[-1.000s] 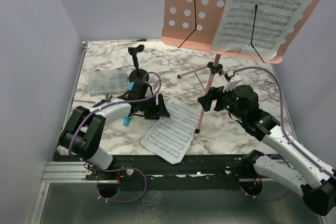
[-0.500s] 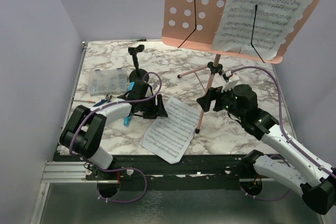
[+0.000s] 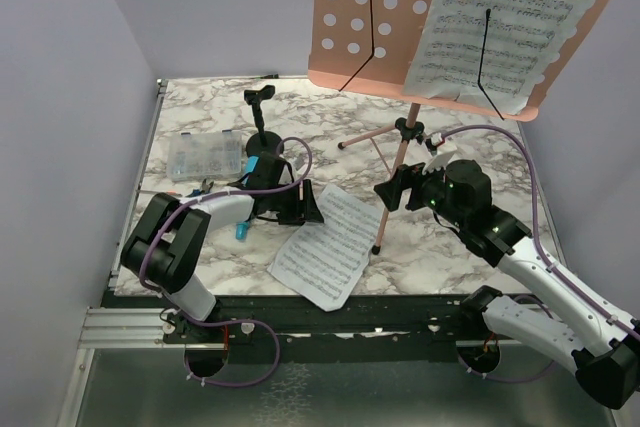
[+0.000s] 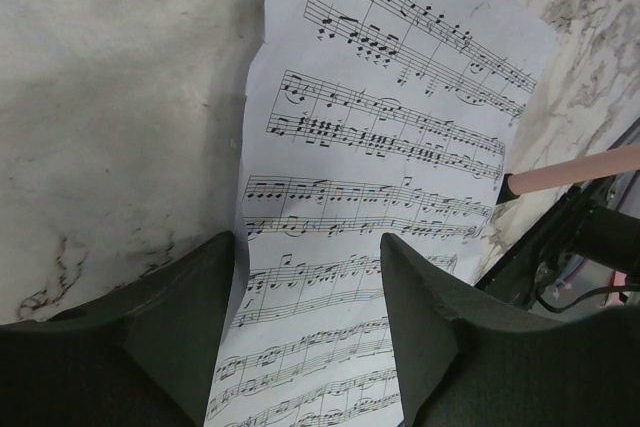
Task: Set up the instrument practice props
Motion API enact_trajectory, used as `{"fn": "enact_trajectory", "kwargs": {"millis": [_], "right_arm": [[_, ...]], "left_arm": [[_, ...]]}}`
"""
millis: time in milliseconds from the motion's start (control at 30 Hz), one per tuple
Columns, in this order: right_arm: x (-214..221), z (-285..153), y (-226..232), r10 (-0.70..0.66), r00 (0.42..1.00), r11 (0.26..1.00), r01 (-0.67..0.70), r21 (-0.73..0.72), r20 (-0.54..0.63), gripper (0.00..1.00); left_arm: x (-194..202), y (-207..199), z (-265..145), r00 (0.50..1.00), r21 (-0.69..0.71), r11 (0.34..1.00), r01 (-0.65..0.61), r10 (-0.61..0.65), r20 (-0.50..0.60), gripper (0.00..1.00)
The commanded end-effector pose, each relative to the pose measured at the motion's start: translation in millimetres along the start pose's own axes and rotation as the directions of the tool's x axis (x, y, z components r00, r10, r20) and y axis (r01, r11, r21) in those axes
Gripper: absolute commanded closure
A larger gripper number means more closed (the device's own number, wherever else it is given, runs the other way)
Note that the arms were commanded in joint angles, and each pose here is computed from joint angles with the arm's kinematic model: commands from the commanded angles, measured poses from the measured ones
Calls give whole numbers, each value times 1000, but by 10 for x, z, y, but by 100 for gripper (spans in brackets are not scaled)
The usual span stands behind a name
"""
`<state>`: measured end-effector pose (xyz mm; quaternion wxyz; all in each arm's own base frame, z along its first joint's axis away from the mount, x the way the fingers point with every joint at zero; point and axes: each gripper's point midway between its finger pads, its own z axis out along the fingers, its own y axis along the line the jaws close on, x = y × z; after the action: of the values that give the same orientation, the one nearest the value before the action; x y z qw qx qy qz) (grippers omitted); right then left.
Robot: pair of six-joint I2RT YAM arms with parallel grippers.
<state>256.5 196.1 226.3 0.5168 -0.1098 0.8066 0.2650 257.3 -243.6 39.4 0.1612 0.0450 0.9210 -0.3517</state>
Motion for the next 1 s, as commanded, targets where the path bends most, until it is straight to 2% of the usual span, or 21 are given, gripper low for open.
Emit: {"fn": "enact_trajectory", "kwargs": {"millis": [0, 267, 500, 733, 833, 967], "right_arm": [[-116, 8, 82, -14, 999, 999, 15, -31, 32, 14], [-148, 8, 91, -16, 999, 999, 17, -32, 39, 14], [-161, 17, 96, -14, 999, 999, 15, -33, 43, 14], [-187, 21, 110, -14, 999, 999, 15, -37, 46, 15], [-176, 30, 109, -14, 999, 999, 15, -38, 44, 14], [-158, 57, 116, -13, 999, 999, 14, -44, 38, 14]], "left_arm": [[218, 56, 122, 996, 32, 999, 31, -28, -82, 38], [272, 35, 162, 994, 67, 997, 46, -39, -101, 51], [218, 34, 128, 998, 59, 998, 23, -19, -66, 65], [80, 101, -97, 999, -55, 998, -4, 6, 33, 65], [76, 176, -190, 997, -115, 993, 16, -8, 70, 60], [191, 290, -238, 998, -165, 985, 39, -30, 61, 53]]}}
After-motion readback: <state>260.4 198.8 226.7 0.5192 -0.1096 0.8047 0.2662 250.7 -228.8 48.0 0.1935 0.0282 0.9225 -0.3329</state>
